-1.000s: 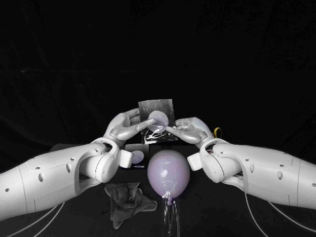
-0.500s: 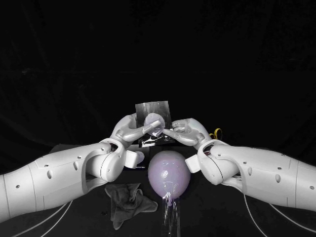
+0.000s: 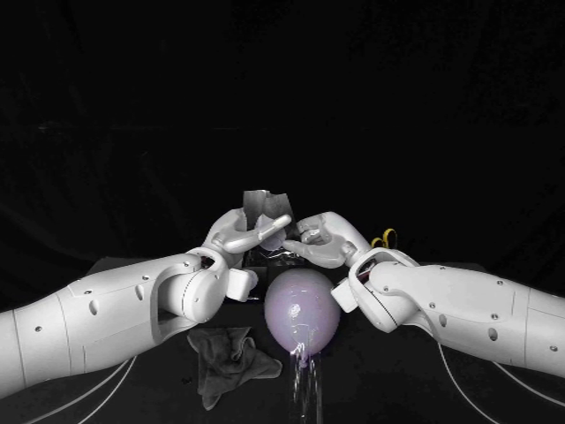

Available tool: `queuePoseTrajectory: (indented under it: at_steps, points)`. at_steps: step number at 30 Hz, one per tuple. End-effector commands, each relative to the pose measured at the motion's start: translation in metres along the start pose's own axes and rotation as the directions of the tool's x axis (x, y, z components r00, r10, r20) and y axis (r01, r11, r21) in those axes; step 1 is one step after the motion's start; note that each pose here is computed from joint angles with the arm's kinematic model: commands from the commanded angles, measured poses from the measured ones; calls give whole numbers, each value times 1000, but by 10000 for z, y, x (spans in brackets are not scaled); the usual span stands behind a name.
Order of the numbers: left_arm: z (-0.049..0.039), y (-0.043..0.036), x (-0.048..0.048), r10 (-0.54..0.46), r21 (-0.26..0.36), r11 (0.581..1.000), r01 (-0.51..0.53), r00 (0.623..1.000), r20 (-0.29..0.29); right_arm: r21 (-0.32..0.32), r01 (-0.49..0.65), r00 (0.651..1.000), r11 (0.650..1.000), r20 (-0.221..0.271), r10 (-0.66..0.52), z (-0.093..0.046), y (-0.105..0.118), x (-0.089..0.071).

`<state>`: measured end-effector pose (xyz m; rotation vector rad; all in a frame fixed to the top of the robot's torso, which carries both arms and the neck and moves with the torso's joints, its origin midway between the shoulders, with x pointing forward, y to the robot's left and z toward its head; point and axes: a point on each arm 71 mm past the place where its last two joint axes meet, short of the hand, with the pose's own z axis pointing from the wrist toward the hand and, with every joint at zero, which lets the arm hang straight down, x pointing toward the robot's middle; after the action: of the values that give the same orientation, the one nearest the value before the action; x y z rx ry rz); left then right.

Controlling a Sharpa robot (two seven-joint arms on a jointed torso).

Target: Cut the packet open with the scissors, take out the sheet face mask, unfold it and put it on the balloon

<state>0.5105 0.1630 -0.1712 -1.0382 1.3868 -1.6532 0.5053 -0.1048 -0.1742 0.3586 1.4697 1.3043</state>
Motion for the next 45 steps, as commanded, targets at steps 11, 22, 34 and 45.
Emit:
queuePoseTrajectory:
  at_steps: [11, 22, 34, 45]
  points:
    - [24, -1, 76, 81, -11, 997, -81, 996, -28, -75, 284, 958, 956, 49, -281, -14, 95, 43]
    - [14, -37, 69, 116, 35, 993, -115, 993, -17, -53, 287, 957, 957, 72, -283, -21, 80, 16]
    - [4, -57, 5, 105, 56, 993, -105, 994, 7, -38, 269, 961, 962, 75, -266, -49, 69, -9]
    - [6, -56, 2, 125, 56, 991, -125, 992, 11, -44, 242, 967, 969, 98, -237, -57, 86, -17]
